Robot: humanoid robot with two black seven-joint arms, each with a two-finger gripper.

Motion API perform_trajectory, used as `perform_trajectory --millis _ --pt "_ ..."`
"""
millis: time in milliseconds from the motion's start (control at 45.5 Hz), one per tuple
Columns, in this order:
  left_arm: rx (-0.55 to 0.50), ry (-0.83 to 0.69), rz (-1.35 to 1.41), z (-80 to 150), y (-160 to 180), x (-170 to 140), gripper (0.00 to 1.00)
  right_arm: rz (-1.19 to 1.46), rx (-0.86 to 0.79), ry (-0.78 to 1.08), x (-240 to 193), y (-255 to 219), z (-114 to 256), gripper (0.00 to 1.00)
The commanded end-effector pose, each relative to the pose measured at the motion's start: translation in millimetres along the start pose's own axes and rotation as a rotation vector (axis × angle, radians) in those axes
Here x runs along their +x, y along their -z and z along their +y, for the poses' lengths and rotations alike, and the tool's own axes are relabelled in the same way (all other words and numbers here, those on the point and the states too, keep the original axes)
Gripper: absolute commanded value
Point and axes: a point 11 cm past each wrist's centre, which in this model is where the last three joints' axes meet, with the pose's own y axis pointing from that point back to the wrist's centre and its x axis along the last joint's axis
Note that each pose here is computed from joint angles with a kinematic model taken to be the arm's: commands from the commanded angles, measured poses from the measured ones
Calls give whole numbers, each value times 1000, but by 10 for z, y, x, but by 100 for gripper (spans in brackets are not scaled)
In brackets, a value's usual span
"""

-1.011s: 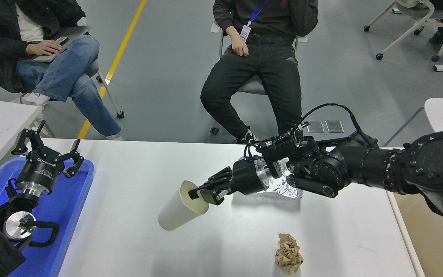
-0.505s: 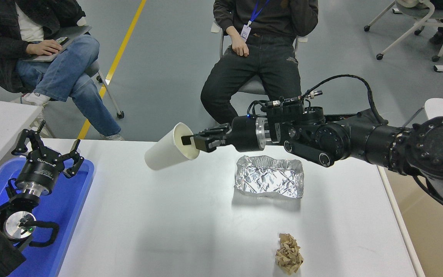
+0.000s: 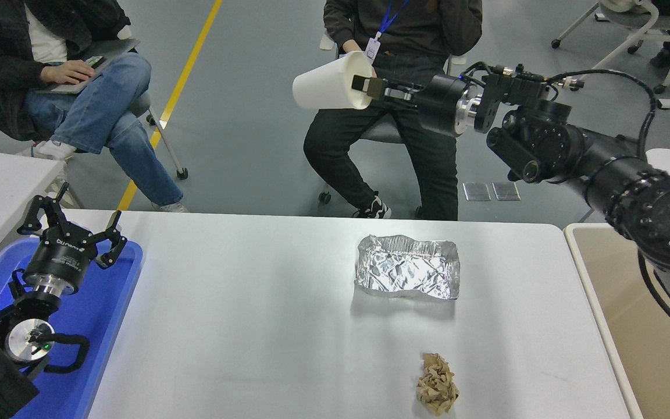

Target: Clean the table surface

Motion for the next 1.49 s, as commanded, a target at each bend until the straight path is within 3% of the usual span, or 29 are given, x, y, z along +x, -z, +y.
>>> perform_trajectory --millis 0,330,989,1253,1473 --pt "-1 0 -1 1 -7 4 100 -20 -230 -112 304 -717 672 0" --pt "0 0 0 0 0 0 100 -128 -688 -213 160 -1765 2004 0" --pt "-1 0 -1 1 -7 4 100 -254 -1324 -295 -298 -2440 3943 0" --pt "0 0 0 0 0 0 100 -248 -1550 -217 -575 -2488 4373 0" --pt "0 0 0 0 0 0 100 -191 -1605 -88 -850 -2498 4482 0"
